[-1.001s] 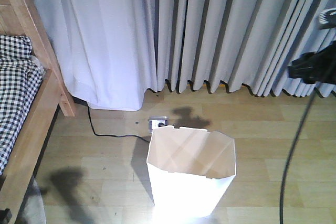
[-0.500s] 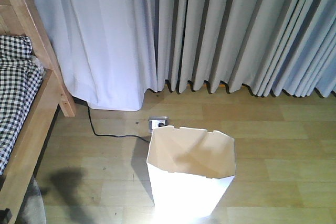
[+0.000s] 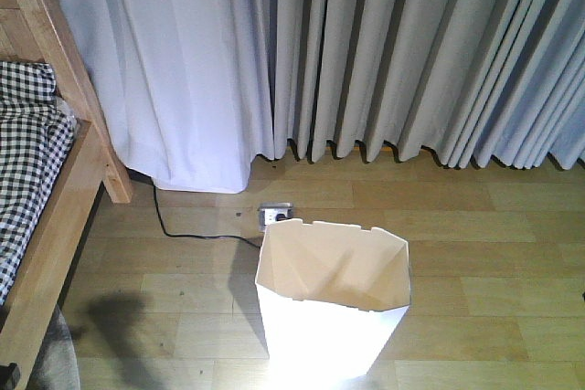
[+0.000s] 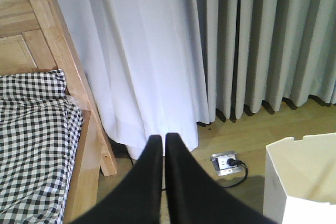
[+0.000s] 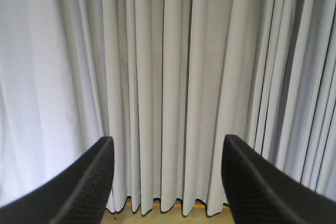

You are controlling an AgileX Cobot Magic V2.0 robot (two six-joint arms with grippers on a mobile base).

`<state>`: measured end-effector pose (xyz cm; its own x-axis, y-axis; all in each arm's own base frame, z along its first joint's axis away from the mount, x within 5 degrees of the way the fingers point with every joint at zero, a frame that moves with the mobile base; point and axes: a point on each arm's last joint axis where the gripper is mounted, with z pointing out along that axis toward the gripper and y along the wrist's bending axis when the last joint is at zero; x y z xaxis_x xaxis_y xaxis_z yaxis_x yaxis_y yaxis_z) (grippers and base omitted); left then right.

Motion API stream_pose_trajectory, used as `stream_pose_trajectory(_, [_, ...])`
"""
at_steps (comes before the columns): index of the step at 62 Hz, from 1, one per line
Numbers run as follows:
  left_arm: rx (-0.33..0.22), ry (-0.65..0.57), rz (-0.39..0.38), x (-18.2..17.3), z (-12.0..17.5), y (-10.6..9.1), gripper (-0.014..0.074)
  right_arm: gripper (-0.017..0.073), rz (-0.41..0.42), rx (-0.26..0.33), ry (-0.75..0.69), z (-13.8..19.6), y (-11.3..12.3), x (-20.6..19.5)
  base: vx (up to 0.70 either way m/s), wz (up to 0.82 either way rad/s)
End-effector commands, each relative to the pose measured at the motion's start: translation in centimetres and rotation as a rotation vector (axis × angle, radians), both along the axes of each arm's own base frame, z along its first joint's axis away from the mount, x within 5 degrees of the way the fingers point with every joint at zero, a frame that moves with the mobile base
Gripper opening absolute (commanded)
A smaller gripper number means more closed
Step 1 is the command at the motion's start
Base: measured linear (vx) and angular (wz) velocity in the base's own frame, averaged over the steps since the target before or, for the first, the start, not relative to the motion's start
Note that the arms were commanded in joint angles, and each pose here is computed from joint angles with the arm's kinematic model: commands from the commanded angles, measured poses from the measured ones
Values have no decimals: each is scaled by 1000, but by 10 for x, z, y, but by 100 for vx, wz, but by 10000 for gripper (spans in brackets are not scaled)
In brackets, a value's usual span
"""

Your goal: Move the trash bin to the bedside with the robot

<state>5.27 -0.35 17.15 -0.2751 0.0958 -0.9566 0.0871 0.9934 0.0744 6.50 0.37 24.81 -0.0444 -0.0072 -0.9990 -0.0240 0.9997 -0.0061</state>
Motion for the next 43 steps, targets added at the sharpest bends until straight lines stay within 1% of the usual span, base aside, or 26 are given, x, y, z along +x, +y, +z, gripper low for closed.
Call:
stream_pose_trajectory(1, [-9, -71, 1, 1, 1, 0, -7, 436, -28, 4, -73, 13, -3, 0, 0, 0])
stream_pose_trajectory(7, [-9, -71, 1, 1, 1, 0, -7, 436, -27, 3, -69, 13, -2, 0, 0, 0])
stream_pose_trajectory(10, [-9, -71, 1, 1, 1, 0, -7, 430, -30, -7, -68, 13, -3, 0, 0, 0])
stream_pose_trajectory(14, [-9, -71, 1, 1, 1, 0, -7, 385, -31, -18, -71, 13, -3, 0, 0, 0])
stream_pose_trajectory(18, [-9, -71, 1, 1, 1, 0, -7, 285, -29, -26, -68, 13, -3, 0, 0, 0])
stream_pose_trajectory(26, [-9, -71, 1, 1, 1, 0, -7, 4, -22, -19, -56, 12, -2, 0, 0, 0])
stream_pose_trajectory(27, [-9, -71, 1, 1, 1, 0, -7, -16, -22, -19, -56, 12, -2, 0, 0, 0])
stream_pose_trajectory(43, [-9, -71, 1, 1, 1, 0, -7, -8, -22, -16, -56, 12, -2, 0, 0, 0])
